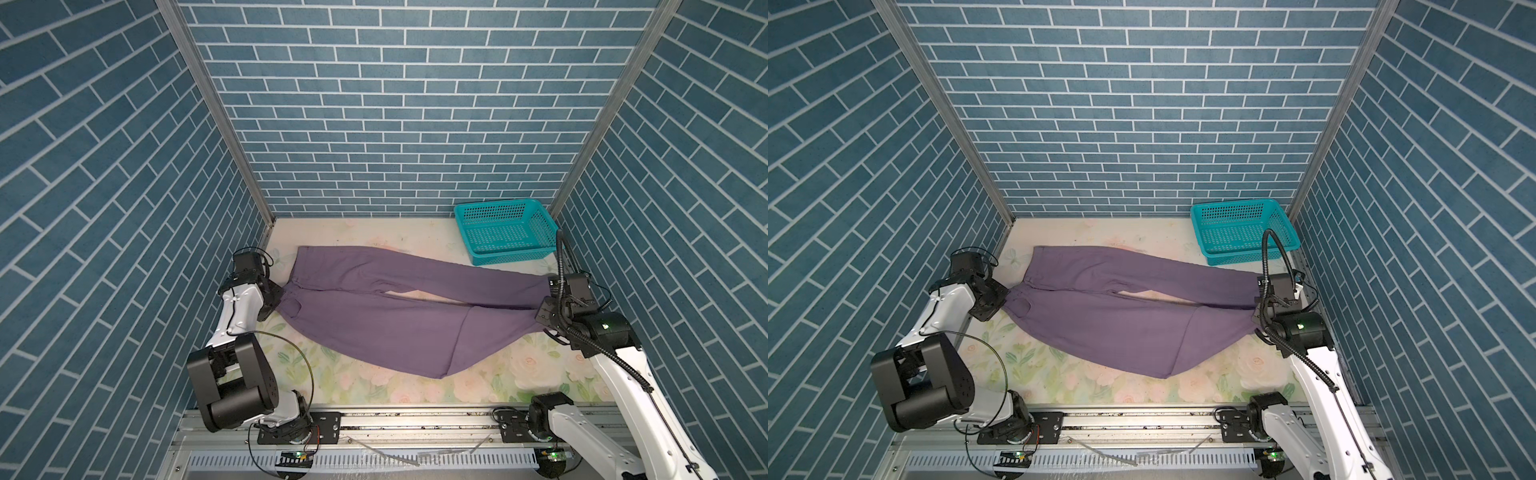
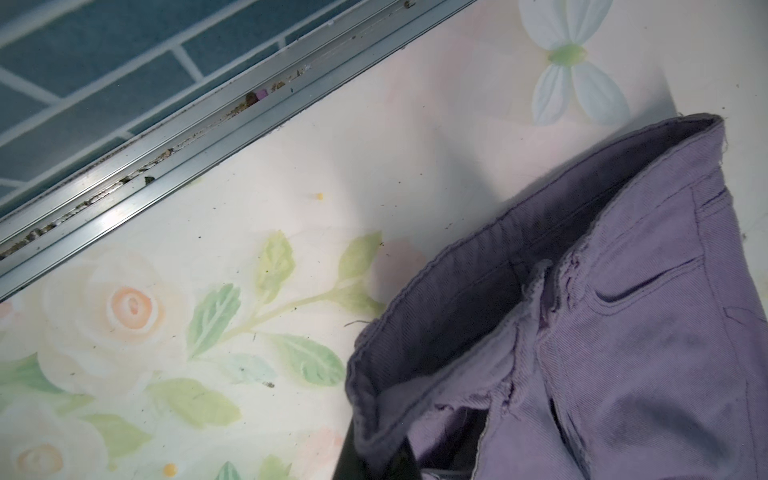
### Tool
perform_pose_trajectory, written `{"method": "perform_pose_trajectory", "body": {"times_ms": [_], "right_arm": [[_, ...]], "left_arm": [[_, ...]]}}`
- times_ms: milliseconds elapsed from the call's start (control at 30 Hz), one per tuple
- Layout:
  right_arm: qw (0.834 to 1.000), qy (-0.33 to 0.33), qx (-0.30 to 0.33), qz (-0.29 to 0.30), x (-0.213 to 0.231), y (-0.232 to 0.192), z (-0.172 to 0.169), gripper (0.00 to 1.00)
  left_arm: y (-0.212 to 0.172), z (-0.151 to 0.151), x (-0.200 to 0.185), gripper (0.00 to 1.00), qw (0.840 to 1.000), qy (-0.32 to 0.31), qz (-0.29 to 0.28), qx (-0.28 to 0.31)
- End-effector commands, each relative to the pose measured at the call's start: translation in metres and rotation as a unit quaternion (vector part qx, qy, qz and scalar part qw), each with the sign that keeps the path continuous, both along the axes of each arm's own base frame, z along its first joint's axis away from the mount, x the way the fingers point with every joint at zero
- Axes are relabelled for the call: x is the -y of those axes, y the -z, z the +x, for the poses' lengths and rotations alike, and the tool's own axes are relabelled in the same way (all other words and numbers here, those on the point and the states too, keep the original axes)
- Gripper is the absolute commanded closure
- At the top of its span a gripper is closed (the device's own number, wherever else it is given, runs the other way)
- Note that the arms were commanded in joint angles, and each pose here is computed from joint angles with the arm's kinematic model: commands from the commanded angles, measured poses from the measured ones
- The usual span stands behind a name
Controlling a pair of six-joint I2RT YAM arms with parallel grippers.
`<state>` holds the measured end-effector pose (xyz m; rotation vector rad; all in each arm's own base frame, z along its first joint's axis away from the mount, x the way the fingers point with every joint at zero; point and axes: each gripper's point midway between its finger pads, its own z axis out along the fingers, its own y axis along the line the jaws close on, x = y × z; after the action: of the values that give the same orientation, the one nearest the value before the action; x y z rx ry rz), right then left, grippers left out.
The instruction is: Fold and stack the trousers
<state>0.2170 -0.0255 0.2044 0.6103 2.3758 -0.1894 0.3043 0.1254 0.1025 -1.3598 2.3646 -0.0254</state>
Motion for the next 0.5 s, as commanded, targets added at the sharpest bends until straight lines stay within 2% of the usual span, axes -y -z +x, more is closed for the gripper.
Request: {"method": "perform_pose_trajectory", "body": {"times_ms": [0,33,133,167,200,267,333,400,467], "right_arm": [[0.998,0.054,-0.002,-0.018,0.021,0.011,-0.015,1.00],[0.998,0.063,-0.011,-0.010,0.021,0.021,-0.019,0.96],[0.995,0.090,-0.032,0.039,0.015,0.056,-0.034,0.57],[0.993,0.102,-0.037,0.054,0.013,0.067,-0.038,0.49],[0.991,0.113,-0.038,0.063,0.014,0.072,-0.041,0.45],[0.989,0.124,-0.033,0.071,0.017,0.074,-0.043,0.41],[0.991,0.119,-0.025,0.064,0.021,0.063,-0.038,0.40],[0.995,0.077,-0.022,0.064,0.013,0.050,-0.022,0.41],[0.994,0.033,-0.050,0.086,-0.004,0.051,-0.005,0.45]], "left_arm": [[-0.001,-0.014,-0.010,1.00,1.000,-0.020,0.017,-0.015],[-0.002,-0.017,-0.012,1.00,0.999,-0.024,0.024,-0.018],[-0.002,-0.023,-0.016,1.00,0.999,-0.034,0.033,-0.024],[-0.001,-0.024,-0.016,1.00,0.998,-0.036,0.033,-0.027],[-0.001,-0.025,-0.017,1.00,0.998,-0.038,0.033,-0.028],[0.001,-0.025,-0.018,0.99,0.998,-0.041,0.031,-0.030],[-0.001,-0.023,-0.017,0.90,0.998,-0.040,0.028,-0.029],[-0.005,-0.019,-0.015,0.71,0.999,-0.035,0.023,-0.019],[-0.010,-0.014,-0.012,0.52,0.999,-0.032,0.016,-0.003]]}}
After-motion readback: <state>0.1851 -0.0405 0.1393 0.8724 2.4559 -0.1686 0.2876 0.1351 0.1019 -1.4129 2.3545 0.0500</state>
